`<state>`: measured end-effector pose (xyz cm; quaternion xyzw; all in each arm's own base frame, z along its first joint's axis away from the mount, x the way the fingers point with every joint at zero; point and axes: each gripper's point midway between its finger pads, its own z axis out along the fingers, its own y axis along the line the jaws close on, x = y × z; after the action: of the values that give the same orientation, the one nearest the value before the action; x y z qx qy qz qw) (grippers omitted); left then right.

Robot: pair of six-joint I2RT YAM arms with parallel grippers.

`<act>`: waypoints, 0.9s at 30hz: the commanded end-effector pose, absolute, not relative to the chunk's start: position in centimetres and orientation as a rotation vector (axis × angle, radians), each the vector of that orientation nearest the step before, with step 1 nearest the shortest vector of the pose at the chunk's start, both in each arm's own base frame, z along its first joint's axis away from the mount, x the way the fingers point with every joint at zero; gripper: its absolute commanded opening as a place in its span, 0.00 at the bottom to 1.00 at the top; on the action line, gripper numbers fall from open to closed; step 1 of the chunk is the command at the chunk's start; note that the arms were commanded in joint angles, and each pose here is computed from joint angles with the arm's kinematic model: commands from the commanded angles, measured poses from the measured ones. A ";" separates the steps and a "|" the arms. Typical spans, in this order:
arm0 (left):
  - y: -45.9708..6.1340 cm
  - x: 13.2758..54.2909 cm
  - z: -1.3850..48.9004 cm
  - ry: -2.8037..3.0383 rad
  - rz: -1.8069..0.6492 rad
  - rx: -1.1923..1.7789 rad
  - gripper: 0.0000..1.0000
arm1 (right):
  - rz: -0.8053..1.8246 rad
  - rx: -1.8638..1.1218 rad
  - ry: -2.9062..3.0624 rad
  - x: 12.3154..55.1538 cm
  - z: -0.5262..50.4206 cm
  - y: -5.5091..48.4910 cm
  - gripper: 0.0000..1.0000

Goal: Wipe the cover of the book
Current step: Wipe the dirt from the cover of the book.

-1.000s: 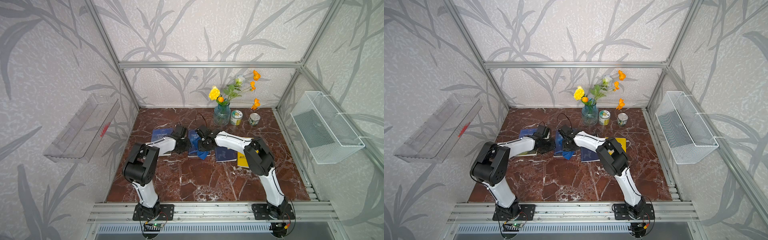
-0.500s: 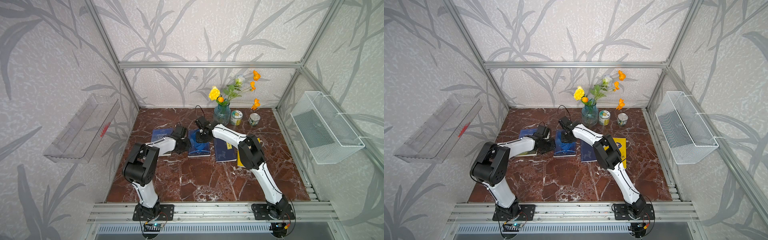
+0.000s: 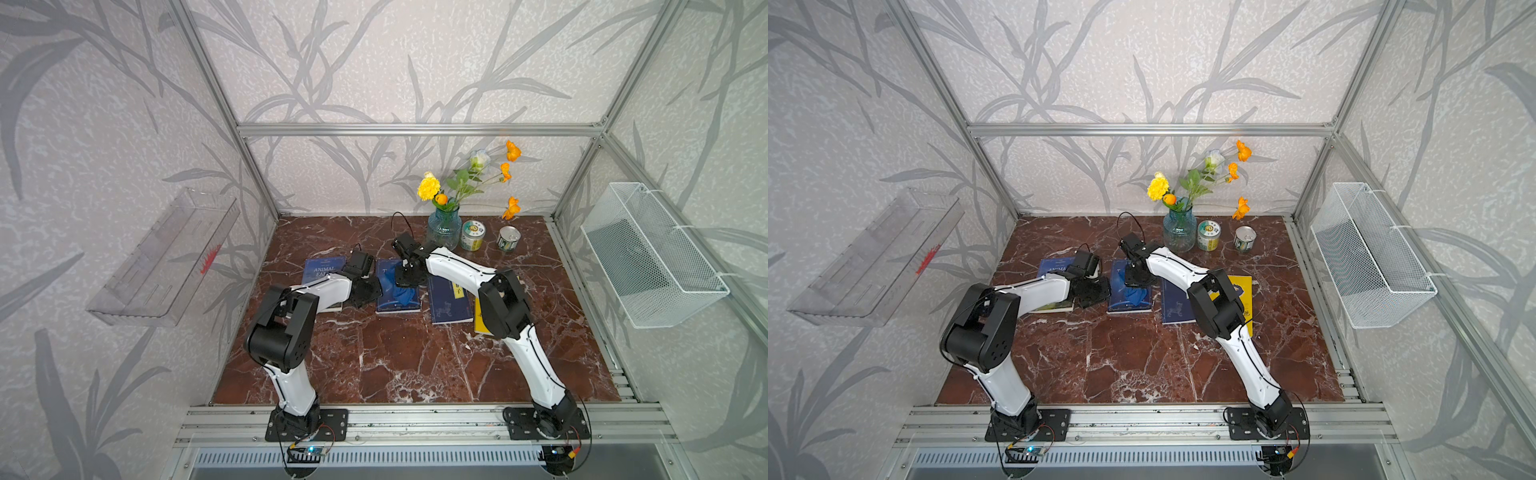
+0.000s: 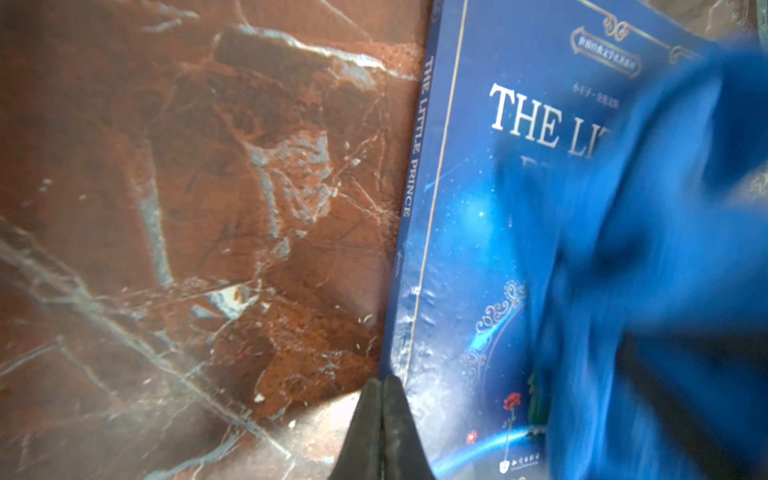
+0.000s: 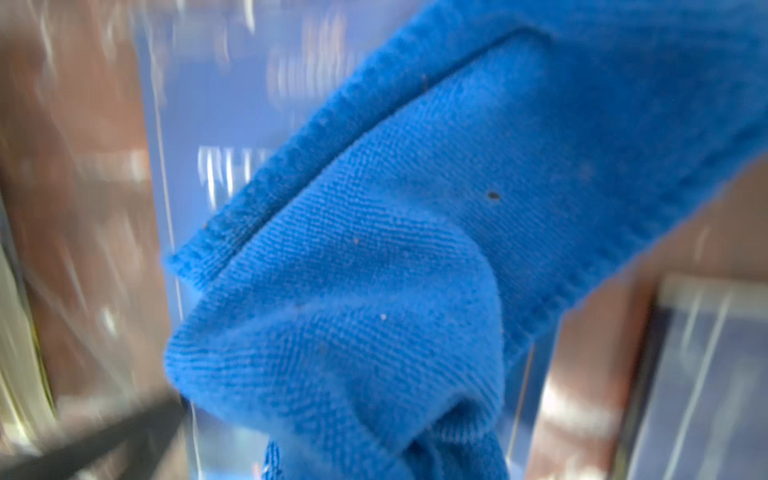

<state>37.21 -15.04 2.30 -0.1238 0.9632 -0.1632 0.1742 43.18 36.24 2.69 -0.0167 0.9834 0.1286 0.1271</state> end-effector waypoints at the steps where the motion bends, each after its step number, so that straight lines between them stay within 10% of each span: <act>1: -13.5 33.8 -1.3 2.884 -0.342 -0.392 0.06 | -0.043 -0.021 3.109 40.5 -5.6 30.5 0.00; 14: -13.7 33.7 -1.0 2.880 -0.358 -0.387 0.06 | -0.022 -0.148 3.082 30.7 -4.2 29.7 0.00; 27: -13.8 33.7 -1.1 2.879 -0.355 -0.388 0.06 | -0.113 -0.162 3.079 40.5 -3.5 31.4 0.00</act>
<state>37.23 -15.02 2.32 -0.1266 0.9628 -0.1628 0.1748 44.06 35.97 2.81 -0.0372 0.9872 0.0728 0.1367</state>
